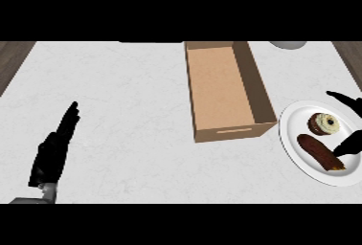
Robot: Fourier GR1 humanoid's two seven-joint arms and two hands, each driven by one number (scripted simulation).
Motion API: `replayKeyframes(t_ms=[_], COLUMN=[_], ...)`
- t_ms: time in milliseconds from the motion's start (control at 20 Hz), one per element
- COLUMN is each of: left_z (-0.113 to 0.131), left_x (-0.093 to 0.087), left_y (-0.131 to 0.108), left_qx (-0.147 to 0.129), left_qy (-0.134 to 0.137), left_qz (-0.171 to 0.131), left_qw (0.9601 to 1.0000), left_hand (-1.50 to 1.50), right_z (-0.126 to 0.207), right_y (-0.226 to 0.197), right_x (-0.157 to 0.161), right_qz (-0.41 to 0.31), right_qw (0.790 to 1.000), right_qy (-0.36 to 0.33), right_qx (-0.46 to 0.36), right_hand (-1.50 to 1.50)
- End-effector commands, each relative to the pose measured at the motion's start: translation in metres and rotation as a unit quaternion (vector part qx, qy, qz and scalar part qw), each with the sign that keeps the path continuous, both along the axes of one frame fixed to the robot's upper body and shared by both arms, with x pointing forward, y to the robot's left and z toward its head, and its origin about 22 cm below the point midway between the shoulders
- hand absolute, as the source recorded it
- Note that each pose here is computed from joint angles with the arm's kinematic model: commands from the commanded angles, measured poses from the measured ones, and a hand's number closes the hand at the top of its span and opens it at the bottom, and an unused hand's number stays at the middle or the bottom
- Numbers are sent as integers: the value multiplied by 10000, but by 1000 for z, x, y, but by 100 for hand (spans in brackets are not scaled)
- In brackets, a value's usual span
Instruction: Pick the cupcake from the plate and place it in the cardboard box
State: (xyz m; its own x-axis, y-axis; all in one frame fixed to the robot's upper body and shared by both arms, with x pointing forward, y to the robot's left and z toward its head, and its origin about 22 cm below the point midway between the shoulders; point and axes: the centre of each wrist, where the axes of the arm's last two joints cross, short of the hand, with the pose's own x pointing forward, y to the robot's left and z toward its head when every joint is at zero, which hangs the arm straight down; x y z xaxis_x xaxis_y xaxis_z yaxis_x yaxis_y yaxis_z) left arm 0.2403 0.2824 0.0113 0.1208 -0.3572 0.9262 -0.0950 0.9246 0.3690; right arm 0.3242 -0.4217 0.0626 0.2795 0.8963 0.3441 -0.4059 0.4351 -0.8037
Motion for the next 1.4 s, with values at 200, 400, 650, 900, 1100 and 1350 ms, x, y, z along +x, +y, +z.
replayKeyframes(t_ms=[200,400,650,900,1100,1350], left_z=[-7,-8,11,10,3,-1], left_x=[6,5,2,-2,-11,-6], left_y=[14,-11,14,-10,17,-24], left_qx=[46,-63,-27,7,95,-107], left_qy=[-14,35,-37,-27,-41,22], left_qz=[33,-43,42,-108,2,-60], left_qw=[10000,10000,10000,9999,9999,9999], left_hand=[0,0,0,0,0,0], right_z=[-17,-16,-38,-26,-37,-50], right_y=[10,-2,9,4,13,11], right_x=[-4,9,-4,12,-1,-5], right_qz=[-2,-36,-98,60,-1,147], right_qw=[10000,10000,9999,9999,9995,9992], right_qy=[-44,-52,86,126,305,-311], right_qx=[15,63,70,-83,126,-198], right_hand=[-150,-150,-150,-150,-150,150])
